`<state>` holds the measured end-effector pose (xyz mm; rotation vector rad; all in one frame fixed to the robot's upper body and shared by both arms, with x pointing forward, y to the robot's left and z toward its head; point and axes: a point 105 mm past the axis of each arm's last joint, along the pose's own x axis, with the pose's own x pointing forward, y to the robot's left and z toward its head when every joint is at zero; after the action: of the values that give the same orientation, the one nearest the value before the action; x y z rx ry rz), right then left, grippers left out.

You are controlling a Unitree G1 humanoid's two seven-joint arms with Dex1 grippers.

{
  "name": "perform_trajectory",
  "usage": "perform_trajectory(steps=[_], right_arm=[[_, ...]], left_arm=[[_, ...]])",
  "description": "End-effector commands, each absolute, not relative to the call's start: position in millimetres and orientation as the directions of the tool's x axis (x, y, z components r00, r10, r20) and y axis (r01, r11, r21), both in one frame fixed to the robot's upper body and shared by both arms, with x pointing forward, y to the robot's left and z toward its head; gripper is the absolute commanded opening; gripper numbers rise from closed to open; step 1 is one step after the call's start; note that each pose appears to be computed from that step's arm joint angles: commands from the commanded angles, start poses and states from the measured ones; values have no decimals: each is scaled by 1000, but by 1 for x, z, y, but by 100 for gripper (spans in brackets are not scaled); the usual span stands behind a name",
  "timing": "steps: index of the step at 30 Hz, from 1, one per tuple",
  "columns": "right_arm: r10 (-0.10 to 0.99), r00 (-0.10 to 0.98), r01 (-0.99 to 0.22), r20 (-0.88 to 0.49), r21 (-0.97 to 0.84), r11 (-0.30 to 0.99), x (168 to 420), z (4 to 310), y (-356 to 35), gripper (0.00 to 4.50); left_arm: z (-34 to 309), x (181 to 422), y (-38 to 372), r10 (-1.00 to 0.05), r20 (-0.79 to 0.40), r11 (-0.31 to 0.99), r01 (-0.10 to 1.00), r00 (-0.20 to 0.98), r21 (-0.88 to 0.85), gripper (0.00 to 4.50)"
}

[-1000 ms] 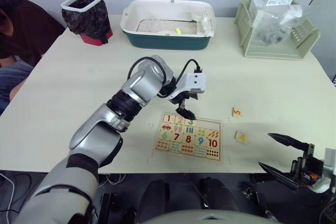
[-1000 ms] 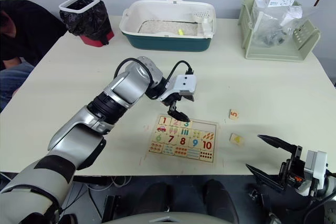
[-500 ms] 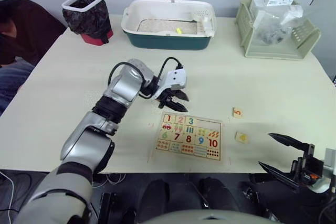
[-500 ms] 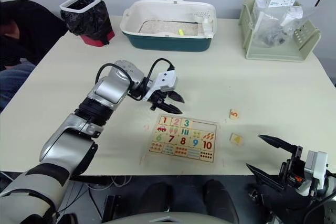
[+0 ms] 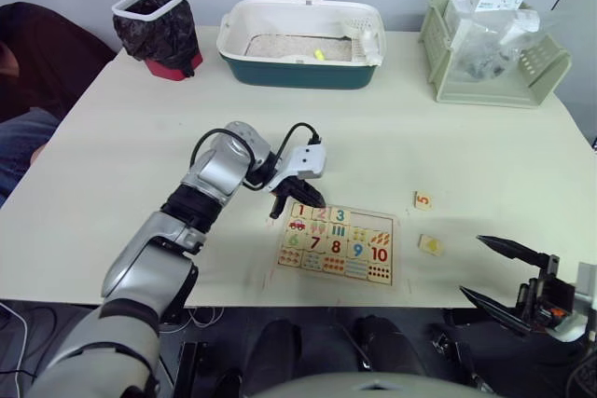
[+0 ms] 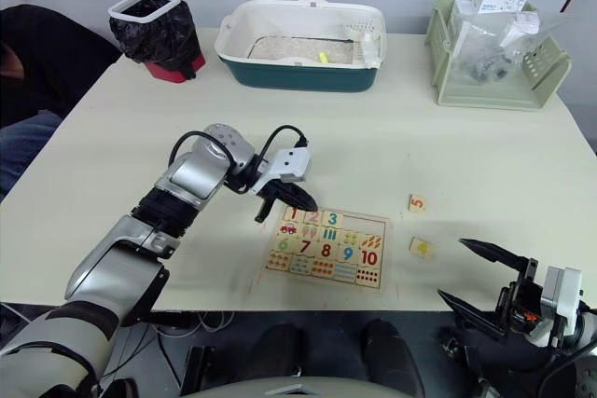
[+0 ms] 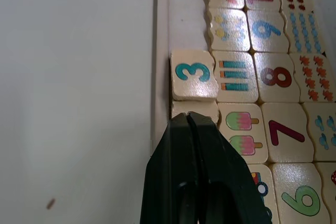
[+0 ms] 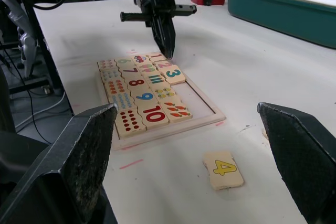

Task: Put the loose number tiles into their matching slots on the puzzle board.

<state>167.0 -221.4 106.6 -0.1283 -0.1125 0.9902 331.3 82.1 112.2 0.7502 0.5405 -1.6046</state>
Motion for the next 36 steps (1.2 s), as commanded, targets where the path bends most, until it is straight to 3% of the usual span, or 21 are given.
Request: perform_trajectory(steps=[1, 36], right_arm=[[828, 560, -808, 43, -192, 557, 166, 114, -228, 450], [821, 569, -802, 43, -191, 566, 165, 113, -227, 450]], left_arm=[[117, 330, 79, -681, -730, -189, 977, -58, 98, 4], [110, 329, 66, -676, -733, -213, 972, -73, 99, 4]])
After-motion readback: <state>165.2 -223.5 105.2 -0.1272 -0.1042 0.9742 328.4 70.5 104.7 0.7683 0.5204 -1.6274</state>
